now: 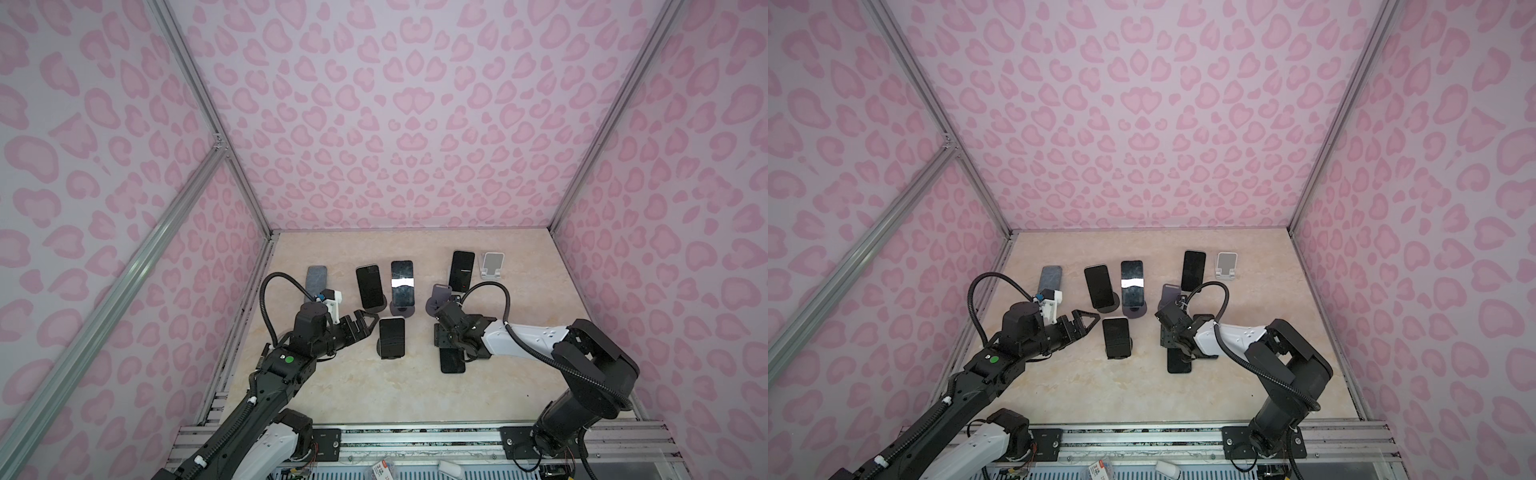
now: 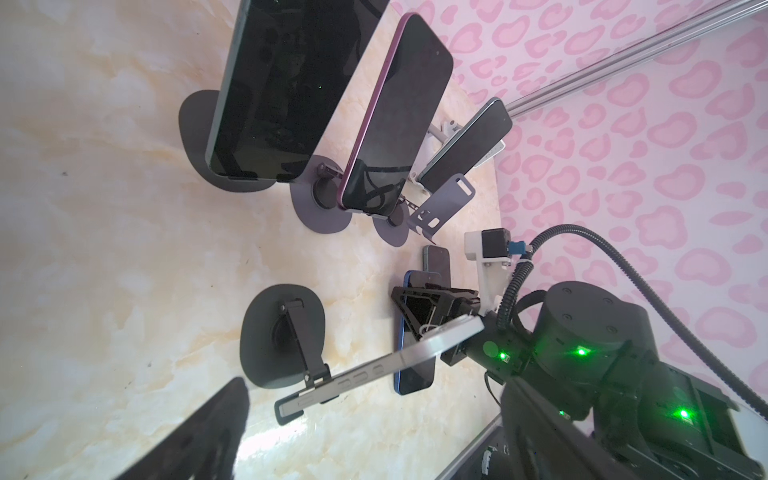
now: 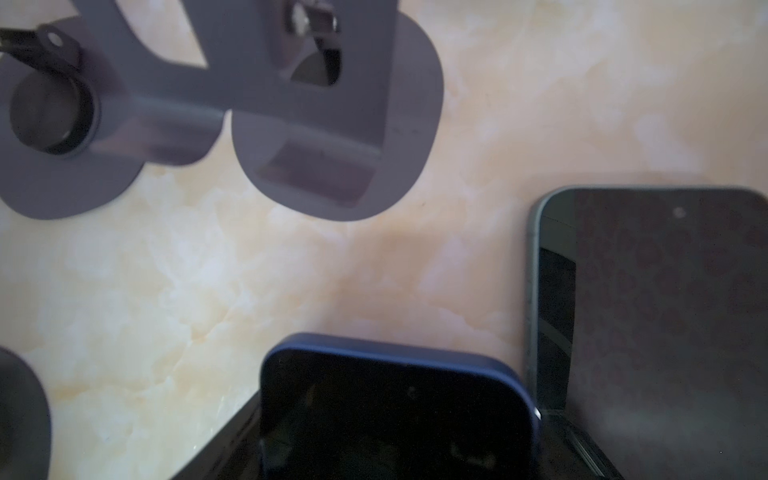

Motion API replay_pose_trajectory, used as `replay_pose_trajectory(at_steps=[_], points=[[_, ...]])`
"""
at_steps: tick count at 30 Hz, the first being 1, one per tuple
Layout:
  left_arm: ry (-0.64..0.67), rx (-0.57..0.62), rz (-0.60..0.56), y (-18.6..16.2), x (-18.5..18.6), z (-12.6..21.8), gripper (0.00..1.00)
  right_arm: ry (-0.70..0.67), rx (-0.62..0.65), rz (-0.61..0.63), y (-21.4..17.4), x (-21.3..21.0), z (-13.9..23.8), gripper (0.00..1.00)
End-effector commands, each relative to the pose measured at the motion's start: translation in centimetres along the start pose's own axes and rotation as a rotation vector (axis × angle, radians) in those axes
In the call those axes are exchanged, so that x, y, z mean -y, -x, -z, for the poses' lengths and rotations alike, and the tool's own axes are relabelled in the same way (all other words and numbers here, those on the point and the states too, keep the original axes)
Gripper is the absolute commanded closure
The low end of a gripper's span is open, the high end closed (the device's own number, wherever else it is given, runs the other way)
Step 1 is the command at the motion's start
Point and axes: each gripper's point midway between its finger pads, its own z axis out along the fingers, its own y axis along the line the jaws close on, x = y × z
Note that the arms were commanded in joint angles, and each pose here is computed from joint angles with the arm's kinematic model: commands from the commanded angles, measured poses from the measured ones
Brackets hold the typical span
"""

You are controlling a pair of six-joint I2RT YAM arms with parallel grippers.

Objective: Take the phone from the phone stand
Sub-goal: 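Lower the blue-edged phone flat onto the table beside the lying phone, then open the right gripper and raise it off the blue-edged phone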

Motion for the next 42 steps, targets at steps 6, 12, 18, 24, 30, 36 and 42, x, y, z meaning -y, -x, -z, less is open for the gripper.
replay_pose_trajectory(at_steps=[6, 12, 18, 24, 30, 36, 42], points=[[-0.020, 0.027, -0.023, 0.9, 0.6, -0.2, 0.03, -0.041, -0.046, -0.017, -1.5, 1.0, -0.8, 0.21], [-0.013, 0.024, -0.017, 0.5, 0.2, -0.3, 0.03, -0.037, -0.043, -0.031, -1.6, 1.1, -0.6, 0.21], [-0.014, 0.024, -0.017, 0.6, 0.2, -0.4, 0.03, -0.025, -0.022, -0.029, -1.0, 0.9, 0.2, 0.21], [-0.020, 0.030, -0.026, 1.0, 0.7, -0.4, 0.03, -0.039, 0.001, -0.025, -0.2, 0.8, 1.0, 0.20], [-0.033, 0.025, -0.042, 1.7, 1.7, -0.3, 0.03, -0.027, 0.019, -0.010, 0.5, 0.3, 2.2, 0.15], [-0.031, 0.059, -0.043, 2.0, 1.9, 0.5, 0.03, -0.023, 0.053, 0.010, 1.7, -0.1, 4.0, 0.11], [-0.027, 0.089, -0.068, 2.7, 2.7, 1.6, 0.03, -0.008, 0.116, 0.004, 3.7, -0.2, 6.9, 0.10]])
